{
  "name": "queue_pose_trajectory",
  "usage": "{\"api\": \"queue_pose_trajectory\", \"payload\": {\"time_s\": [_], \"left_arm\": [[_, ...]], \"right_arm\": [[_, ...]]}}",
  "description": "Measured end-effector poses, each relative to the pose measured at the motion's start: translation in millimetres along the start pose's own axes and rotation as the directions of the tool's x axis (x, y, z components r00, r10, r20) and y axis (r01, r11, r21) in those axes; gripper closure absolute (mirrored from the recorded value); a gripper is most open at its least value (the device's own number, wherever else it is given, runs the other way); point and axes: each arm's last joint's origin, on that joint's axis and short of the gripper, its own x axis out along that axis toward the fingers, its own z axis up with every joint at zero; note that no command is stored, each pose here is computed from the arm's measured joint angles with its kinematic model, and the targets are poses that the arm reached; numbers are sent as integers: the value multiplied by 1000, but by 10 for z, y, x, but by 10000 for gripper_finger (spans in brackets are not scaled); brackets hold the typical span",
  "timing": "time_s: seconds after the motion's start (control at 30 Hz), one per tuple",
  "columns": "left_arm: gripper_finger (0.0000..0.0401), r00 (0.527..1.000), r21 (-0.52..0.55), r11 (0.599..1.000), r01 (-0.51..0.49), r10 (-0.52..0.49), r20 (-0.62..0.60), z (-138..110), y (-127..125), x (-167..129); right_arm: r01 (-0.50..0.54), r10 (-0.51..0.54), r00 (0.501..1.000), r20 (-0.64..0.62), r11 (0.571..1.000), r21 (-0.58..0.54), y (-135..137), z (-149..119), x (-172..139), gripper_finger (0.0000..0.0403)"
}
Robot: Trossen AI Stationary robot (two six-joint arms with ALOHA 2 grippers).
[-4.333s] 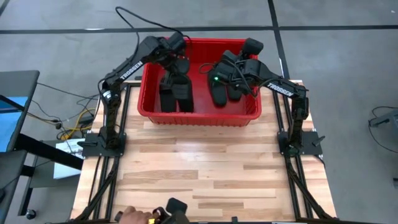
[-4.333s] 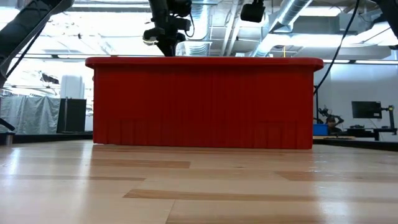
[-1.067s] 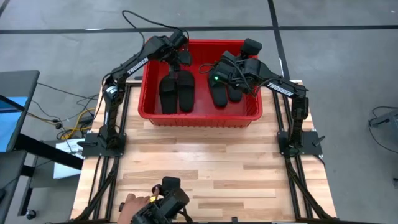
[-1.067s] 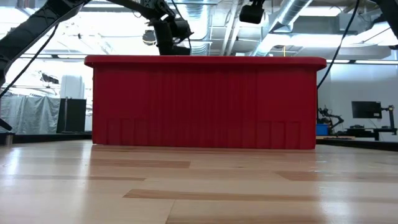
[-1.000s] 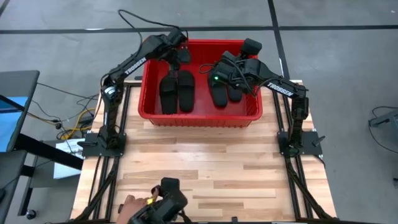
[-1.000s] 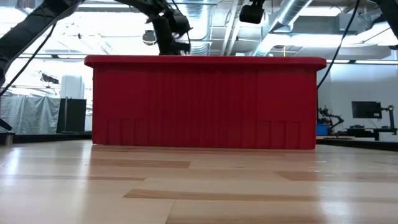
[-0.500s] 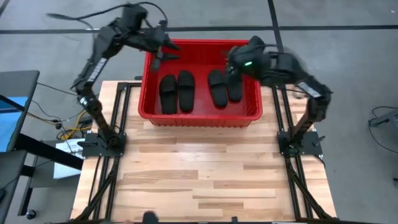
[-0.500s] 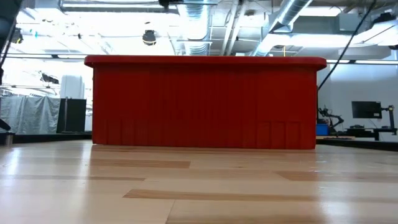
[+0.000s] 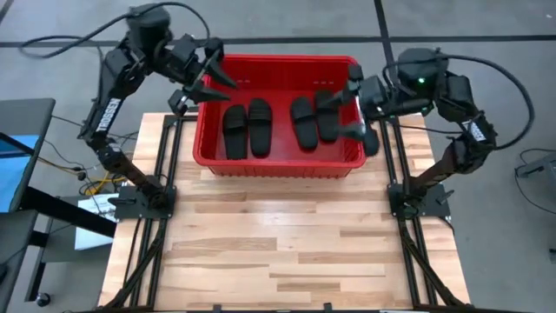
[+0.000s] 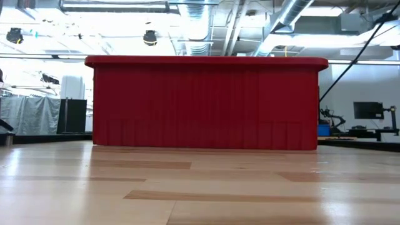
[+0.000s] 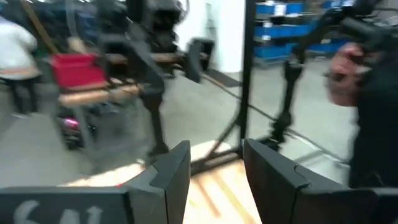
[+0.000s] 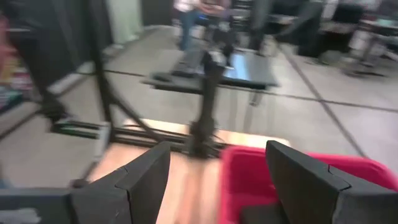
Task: Pick and place slides into bin
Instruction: Return to Home Position
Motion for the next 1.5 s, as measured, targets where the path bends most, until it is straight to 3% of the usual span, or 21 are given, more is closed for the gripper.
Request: {"api": "queue_pose_trajectory", "payload": {"time_s": [0.17, 0.27, 0.33, 0.5, 0.7, 0.8, 0.87, 1.07, 1.27, 1.5], "left_arm": [[259, 988, 81, 989, -127, 118, 100, 308, -325, -47], [259, 956, 16, 971, -240, 233, 175, 461, -519, -67], [259, 920, -32, 938, -344, 344, 187, 501, -638, -53], [260, 761, -104, 782, -615, 622, 185, 543, -947, -17], [260, 629, -129, 653, -747, 756, 184, 424, -1274, 117], [260, 530, -139, 549, -824, 834, 151, 216, -1360, 241], [260, 497, -139, 514, -846, 856, 143, 63, -1418, 261], [260, 521, -167, 547, -820, 835, 177, -463, -1577, 217], [260, 482, -280, 523, -805, 852, 205, -1097, -1710, -22], [260, 546, -301, 588, -750, 809, 220, -1742, -1855, -224]], "right_arm": [[-124, 125, 991, 47, 992, -15, 188, 51, -70, 143], [-165, 167, 980, 111, 986, -22, 302, 108, -119, 143], [-201, 205, 965, 161, 979, -38, 399, 138, -138, 143], [-297, 304, 913, 273, 952, -68, 656, 146, -116, 143], [-385, 361, 843, 399, 923, -20, 877, -24, -93, 143], [-412, 364, 803, 472, 911, 0, 937, -174, -132, 143], [-411, 347, 791, 504, 912, 17, 969, -297, -178, 143], [-420, 353, 810, 469, 907, 43, 1080, -767, -294, 143], [-442, 394, 753, 528, 896, -37, 1192, -1210, -417, 143], [-480, 445, 748, 493, 875, -62, 1277, -1819, -528, 143]]}}
